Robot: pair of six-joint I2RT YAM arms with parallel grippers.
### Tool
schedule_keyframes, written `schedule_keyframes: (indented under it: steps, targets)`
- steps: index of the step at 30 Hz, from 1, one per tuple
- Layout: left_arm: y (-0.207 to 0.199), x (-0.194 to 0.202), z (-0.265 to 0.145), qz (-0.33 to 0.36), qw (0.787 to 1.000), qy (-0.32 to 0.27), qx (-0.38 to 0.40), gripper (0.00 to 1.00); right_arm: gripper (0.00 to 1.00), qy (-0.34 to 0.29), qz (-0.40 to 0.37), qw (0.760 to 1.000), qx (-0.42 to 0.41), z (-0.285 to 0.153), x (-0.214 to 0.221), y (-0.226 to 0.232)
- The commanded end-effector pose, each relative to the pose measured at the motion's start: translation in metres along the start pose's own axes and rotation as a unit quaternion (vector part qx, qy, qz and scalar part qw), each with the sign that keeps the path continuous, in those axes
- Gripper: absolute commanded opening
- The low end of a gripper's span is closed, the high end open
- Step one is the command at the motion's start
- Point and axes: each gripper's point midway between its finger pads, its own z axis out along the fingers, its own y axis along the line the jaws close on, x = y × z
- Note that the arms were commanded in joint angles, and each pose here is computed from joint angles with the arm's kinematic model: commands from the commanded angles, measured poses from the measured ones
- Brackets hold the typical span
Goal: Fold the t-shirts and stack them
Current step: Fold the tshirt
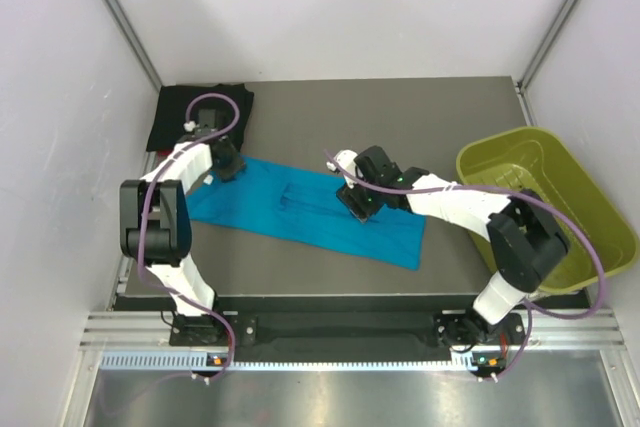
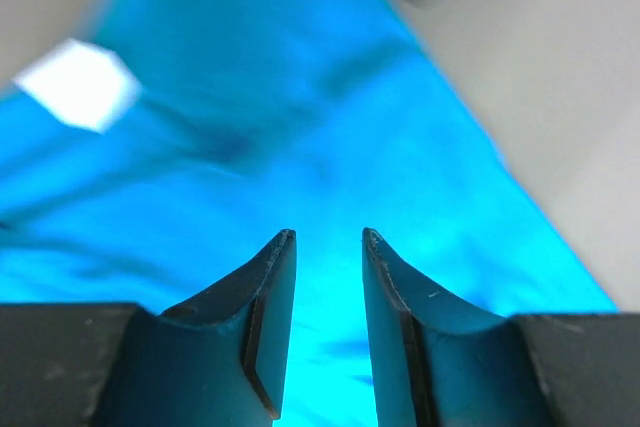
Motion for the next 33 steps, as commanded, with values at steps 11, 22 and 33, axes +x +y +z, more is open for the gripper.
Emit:
schedule_keyframes:
  steps: [11,22,33]
  targets:
    - [-0.035,0.052,0.022,-0.014,0.998,0.049,0.037,0.36,0.62,0.058,-0.013,0.998,0.034,0.023,0.018,0.002]
    - [-0.048,0.086,0.036,0.006,0.997,0.066,0.038,0.36,0.62,0.106,0.081,0.989,0.061,0.020,0.057,0.008]
    - [-0.070,0.100,0.037,0.034,0.995,0.071,0.057,0.37,0.62,0.151,0.183,0.968,0.084,0.011,0.094,0.018]
